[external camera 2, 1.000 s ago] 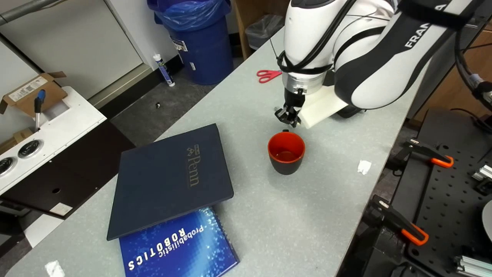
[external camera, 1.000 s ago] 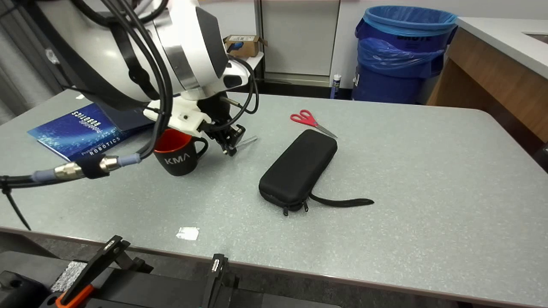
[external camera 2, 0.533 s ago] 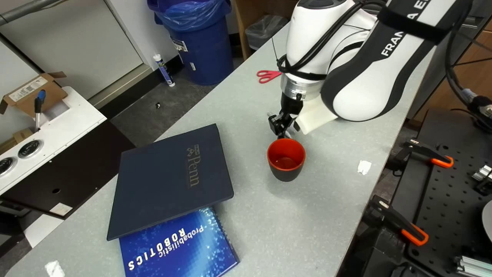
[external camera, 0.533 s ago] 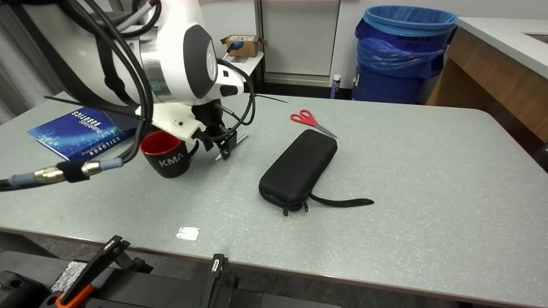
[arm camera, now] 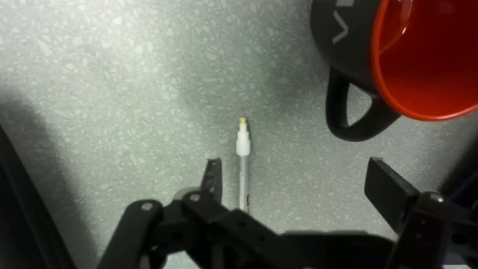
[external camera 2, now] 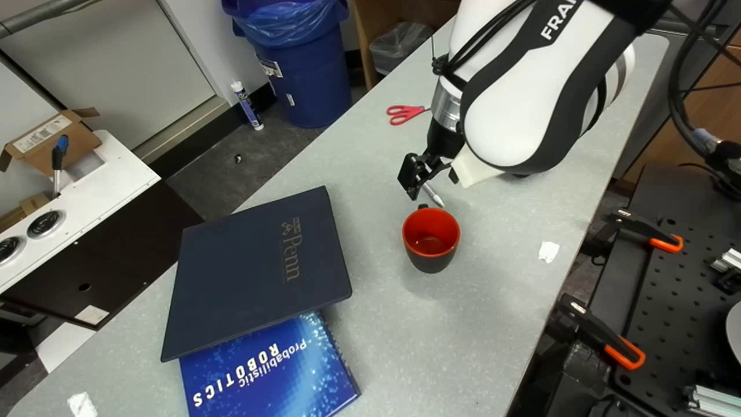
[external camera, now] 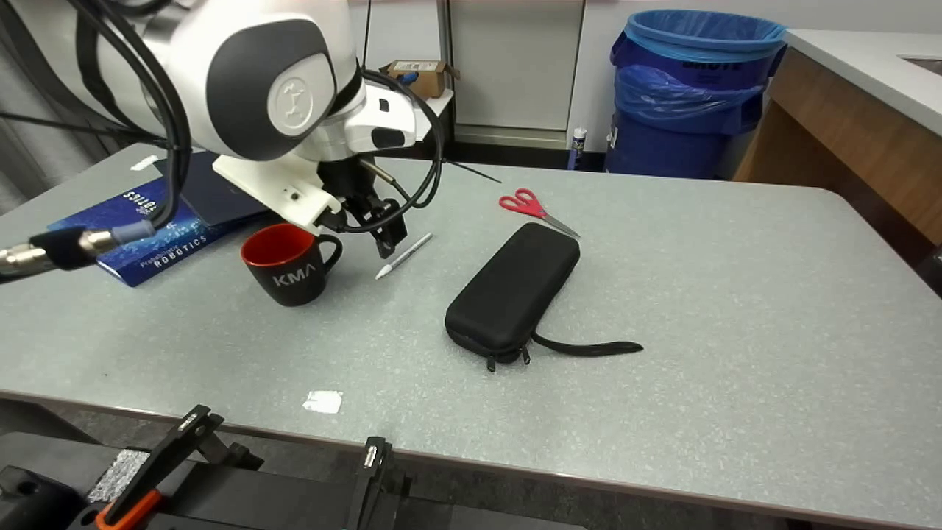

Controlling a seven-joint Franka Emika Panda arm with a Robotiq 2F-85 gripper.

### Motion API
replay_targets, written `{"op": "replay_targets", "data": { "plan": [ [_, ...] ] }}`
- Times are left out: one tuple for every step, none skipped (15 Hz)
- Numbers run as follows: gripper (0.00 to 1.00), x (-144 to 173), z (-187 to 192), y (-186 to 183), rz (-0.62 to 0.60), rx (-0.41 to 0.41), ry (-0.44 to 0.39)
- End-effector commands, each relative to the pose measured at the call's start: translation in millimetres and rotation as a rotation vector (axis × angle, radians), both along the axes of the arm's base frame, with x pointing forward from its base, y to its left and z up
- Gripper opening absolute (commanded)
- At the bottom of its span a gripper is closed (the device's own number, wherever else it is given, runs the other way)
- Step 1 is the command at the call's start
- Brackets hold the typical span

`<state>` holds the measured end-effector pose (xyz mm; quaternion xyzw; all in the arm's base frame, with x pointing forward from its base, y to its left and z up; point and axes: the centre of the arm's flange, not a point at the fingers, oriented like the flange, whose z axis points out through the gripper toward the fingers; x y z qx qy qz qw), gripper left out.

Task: Remove the pen from the mug and put it on the table

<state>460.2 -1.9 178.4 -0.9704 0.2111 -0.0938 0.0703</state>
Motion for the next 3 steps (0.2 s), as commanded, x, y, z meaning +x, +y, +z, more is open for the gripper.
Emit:
{"op": "replay_targets", "data": {
  "plan": [
    [1.00,-0.2,1.9,1.1,0.001,0.002,-0.003],
    [1.00,-1.0,2.4,1.5,0.002,0.002,-0.003],
    [1.00,-1.9,2.2,1.0,0.001,0.002,-0.002]
  ]
}}
